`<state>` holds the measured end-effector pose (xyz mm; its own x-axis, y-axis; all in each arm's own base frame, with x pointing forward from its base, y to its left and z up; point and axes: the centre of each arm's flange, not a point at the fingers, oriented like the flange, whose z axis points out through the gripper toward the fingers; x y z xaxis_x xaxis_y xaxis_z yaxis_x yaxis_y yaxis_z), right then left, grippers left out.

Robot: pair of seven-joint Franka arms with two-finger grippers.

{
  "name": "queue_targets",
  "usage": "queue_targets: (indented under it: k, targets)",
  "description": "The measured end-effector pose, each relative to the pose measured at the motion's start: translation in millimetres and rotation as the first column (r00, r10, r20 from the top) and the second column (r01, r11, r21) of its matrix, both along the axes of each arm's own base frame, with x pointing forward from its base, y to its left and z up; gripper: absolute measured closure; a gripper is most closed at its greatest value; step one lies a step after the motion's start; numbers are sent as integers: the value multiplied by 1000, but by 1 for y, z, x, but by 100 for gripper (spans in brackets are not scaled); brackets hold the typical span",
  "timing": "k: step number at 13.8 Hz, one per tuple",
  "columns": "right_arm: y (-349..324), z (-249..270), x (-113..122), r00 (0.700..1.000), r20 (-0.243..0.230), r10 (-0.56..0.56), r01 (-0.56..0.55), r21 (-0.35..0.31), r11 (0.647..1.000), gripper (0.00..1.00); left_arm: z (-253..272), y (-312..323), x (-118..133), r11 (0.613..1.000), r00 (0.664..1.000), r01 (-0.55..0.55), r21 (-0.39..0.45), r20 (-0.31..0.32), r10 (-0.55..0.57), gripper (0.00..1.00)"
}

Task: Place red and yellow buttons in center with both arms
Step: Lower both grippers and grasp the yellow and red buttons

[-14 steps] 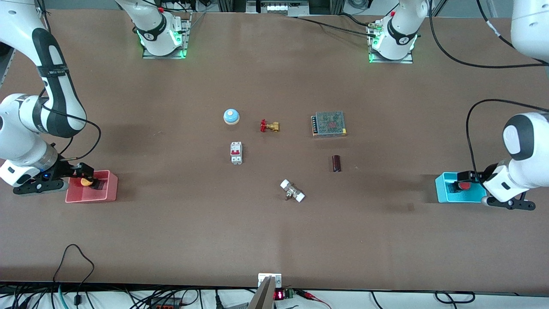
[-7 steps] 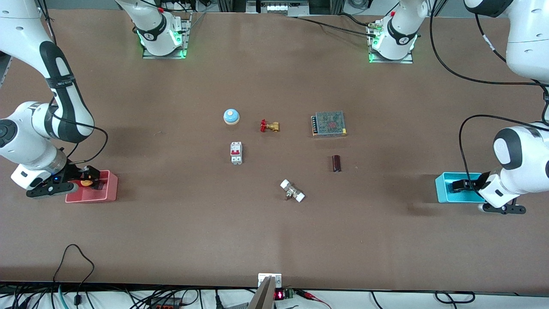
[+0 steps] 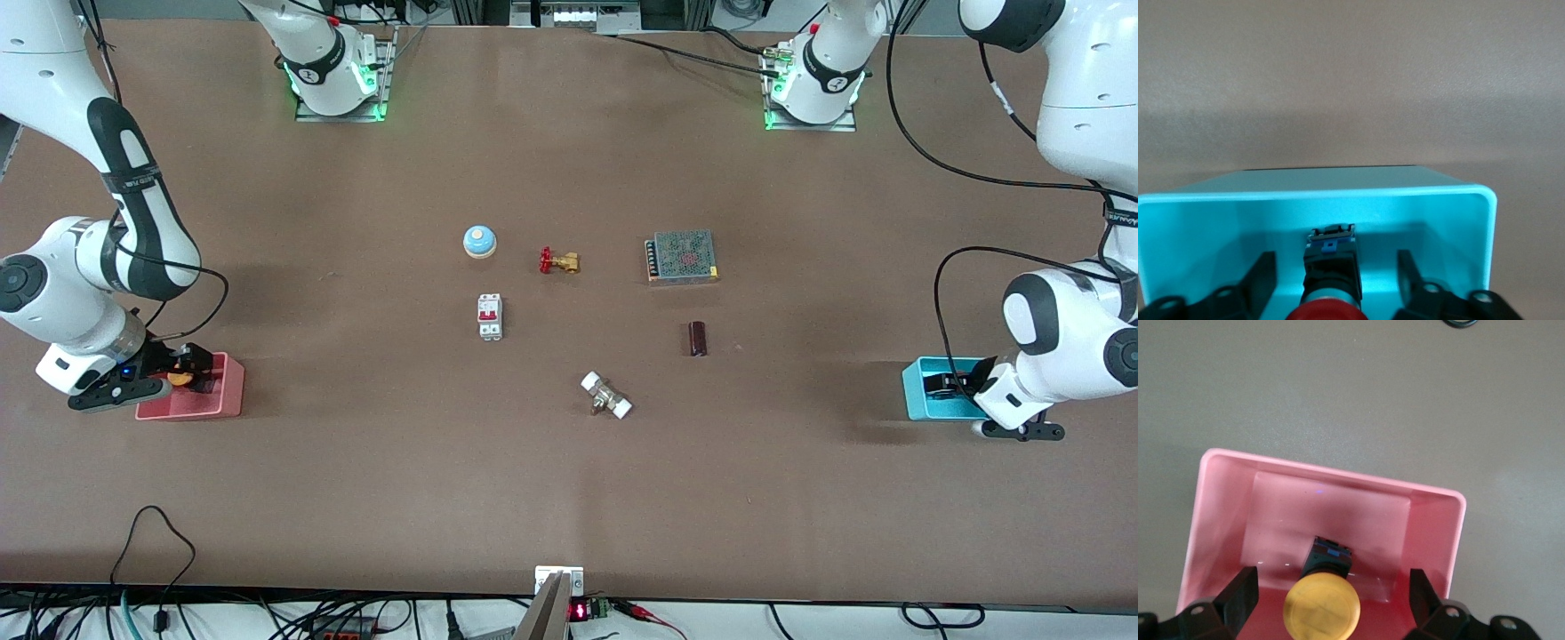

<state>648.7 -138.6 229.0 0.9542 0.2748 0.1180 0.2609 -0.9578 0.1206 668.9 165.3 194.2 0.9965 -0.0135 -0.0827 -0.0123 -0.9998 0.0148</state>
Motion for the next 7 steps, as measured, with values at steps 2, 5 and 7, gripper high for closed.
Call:
queue_targets:
  k: [2, 5, 7]
  targets:
    - [0, -2, 0, 1000, -3, 1, -1, 1, 1000, 0, 1, 0, 0, 1000, 1000, 0, 0, 2, 0, 45]
    - [1, -3, -1, 1000, -4, 1, -1, 2, 1000, 3, 7, 1, 3, 1000, 1000, 1, 3, 13, -1, 64]
    - [2, -3, -1, 1000, -5, 2, -2, 2, 1000, 19, 24, 0, 8, 1000, 999, 5, 7, 34, -5, 64]
